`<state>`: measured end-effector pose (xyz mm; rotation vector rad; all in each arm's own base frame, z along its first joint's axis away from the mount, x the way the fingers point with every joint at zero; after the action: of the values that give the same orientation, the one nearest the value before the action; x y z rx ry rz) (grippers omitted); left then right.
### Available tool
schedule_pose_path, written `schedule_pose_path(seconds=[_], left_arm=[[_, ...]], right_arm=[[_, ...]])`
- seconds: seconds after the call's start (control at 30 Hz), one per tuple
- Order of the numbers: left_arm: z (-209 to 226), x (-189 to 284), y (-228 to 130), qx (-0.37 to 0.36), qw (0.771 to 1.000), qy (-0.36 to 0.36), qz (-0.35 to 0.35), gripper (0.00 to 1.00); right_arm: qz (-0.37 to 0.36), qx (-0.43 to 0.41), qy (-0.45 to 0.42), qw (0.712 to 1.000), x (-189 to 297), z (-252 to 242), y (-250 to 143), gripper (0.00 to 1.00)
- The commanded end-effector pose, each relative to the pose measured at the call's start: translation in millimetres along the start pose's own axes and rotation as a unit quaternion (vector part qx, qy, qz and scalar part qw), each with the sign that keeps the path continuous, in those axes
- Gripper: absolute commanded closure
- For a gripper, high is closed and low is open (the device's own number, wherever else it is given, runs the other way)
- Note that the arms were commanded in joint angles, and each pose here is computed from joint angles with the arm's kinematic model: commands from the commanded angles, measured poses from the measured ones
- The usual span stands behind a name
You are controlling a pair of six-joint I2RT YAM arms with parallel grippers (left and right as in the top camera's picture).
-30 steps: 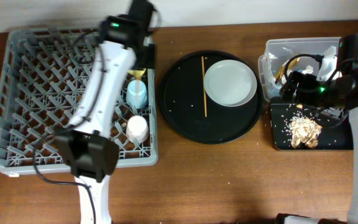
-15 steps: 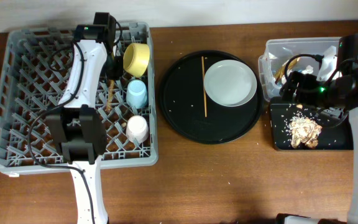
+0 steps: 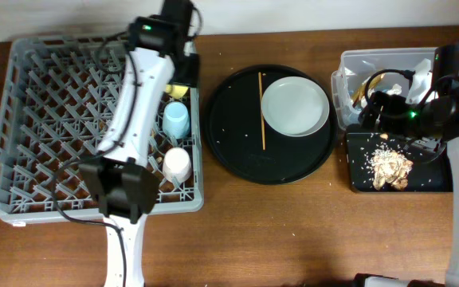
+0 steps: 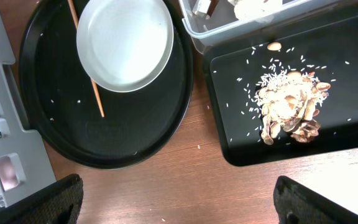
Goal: Sort waste into correct bins and load items into the dishwasher rack
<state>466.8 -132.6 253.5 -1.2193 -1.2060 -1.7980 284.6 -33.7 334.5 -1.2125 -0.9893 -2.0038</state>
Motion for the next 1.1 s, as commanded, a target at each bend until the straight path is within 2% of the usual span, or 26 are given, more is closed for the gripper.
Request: schedule_pose_path(seconds=[0.0, 0.1, 0.23, 0.33, 0.53, 0.67, 0.77, 0.83, 0.93, 1.07], left_arm=[[-59, 8, 1, 0.041, 0.998, -0.048, -0.005, 0.51], [-121, -27, -7, 0.010, 0.998, -0.064, 0.002, 0.61], [-178, -75, -25, 0.028, 0.996, -0.083, -0.009, 0.66], [-205, -100, -40, 0.008, 0.995, -0.094, -0.023, 0.67], [-221, -126, -54, -0.002, 0.994, -0.099, -0.040, 0.67], [-218, -143, -54, 0.001, 0.997, -0.058, -0.053, 0.67], [-221, -163, -59, -0.001, 0.997, -0.056, -0.044, 0.67], [-222, -166, -59, -0.001, 0.997, -0.057, -0.047, 0.82], [-224, -166, -59, -0.002, 0.997, -0.060, -0.047, 0.99], [-223, -159, -55, -0.001, 0.997, -0.060, -0.047, 0.99]], right_arm=[[-0.006, 0.004, -0.005, 1.000, 2, -1, 1, 0.02], [-0.005, 0.004, -0.005, 1.000, 2, -1, 1, 0.02], [-0.005, 0.004, -0.005, 1.000, 2, -1, 1, 0.02], [-0.005, 0.004, -0.005, 1.000, 2, -1, 1, 0.02], [-0.005, 0.004, -0.005, 1.000, 2, -1, 1, 0.02], [-0.005, 0.004, -0.005, 1.000, 2, -1, 1, 0.01], [-0.005, 0.004, -0.005, 1.000, 2, -1, 1, 0.02], [-0.006, 0.004, -0.005, 1.000, 2, -1, 1, 0.01], [-0.006, 0.004, -0.005, 1.000, 2, -1, 1, 0.02], [-0.006, 0.004, -0.005, 1.000, 2, -1, 1, 0.02]])
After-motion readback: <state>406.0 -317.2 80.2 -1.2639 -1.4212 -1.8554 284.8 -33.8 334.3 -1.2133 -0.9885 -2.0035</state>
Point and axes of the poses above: each gripper's point midway between its finger pads, its own x axis back along the fingers, its own z axis along the line the jaws close on, y = z × x, the point moved 8 cm from there along x, back along the fingers, and after that the axes turned 13 degrees about -x, right-handed, at the moved point
